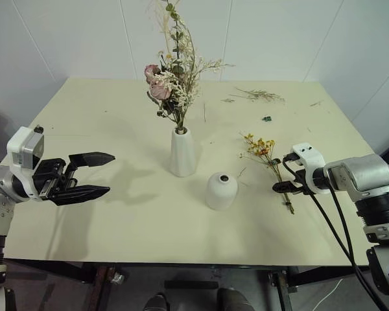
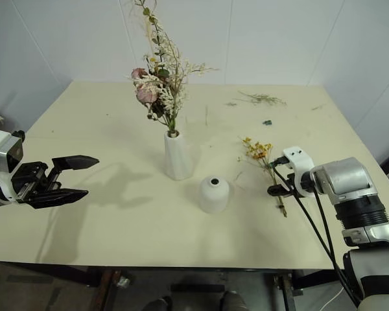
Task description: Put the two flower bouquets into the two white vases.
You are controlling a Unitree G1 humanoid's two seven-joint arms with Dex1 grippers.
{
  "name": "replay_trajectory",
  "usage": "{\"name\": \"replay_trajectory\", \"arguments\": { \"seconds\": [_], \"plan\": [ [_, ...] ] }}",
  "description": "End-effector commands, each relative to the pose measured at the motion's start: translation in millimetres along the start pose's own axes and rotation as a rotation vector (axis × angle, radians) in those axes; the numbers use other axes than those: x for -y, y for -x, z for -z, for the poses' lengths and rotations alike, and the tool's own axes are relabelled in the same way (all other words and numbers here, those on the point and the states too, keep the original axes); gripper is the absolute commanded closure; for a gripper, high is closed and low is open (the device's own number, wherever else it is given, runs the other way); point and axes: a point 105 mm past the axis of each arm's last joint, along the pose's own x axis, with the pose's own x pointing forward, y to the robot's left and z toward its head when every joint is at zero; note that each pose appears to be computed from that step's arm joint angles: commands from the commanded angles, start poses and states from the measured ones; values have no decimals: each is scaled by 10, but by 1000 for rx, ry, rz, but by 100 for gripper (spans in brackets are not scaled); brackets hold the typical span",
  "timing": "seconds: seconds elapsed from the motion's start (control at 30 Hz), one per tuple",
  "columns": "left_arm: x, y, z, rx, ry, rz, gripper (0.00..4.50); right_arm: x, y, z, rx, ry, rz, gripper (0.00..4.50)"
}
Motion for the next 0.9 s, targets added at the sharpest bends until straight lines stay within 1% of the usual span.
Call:
{"name": "replay_trajectory", "arguments": {
  "seconds": [0.03,0.2,0.37,0.47,0.53,0.57,0.63,0.67,0.73,0.8,0.83,0.87,0.9],
  "plan": [
    [105,74,-122,2,-56,87,0,29,35,-30,5,-2,23,122],
    [104,48,-91,-1,-59,95,0,-30,38,39,-3,6,6,283],
    [45,-27,-105,10,-69,114,0,-70,50,-37,52,2,-5,448],
    [29,-40,-98,10,-67,117,0,-93,61,-90,93,-9,-12,448],
    [21,-58,-100,13,-65,123,0,-116,110,-204,179,-12,-15,448],
    [12,-65,-102,15,-64,124,0,-126,153,-299,250,-10,-16,448],
    [0,-72,-105,16,-61,126,0,-139,226,-425,348,-10,-19,448],
    [-6,-72,-105,16,-60,125,0,-147,251,-464,380,-10,-20,448],
    [-14,-82,-115,22,-56,129,0,-200,374,-630,520,-2,-43,448],
    [-31,-97,-127,26,-54,133,0,-334,562,-840,728,34,-106,448],
    [-37,-105,-130,27,-52,135,0,-402,639,-895,809,47,-136,448],
    [-41,-109,-132,28,-50,136,0,-442,686,-921,859,54,-153,448],
    [-49,-117,-133,28,-48,138,0,-515,797,-982,978,83,-174,448]
  ]
}}
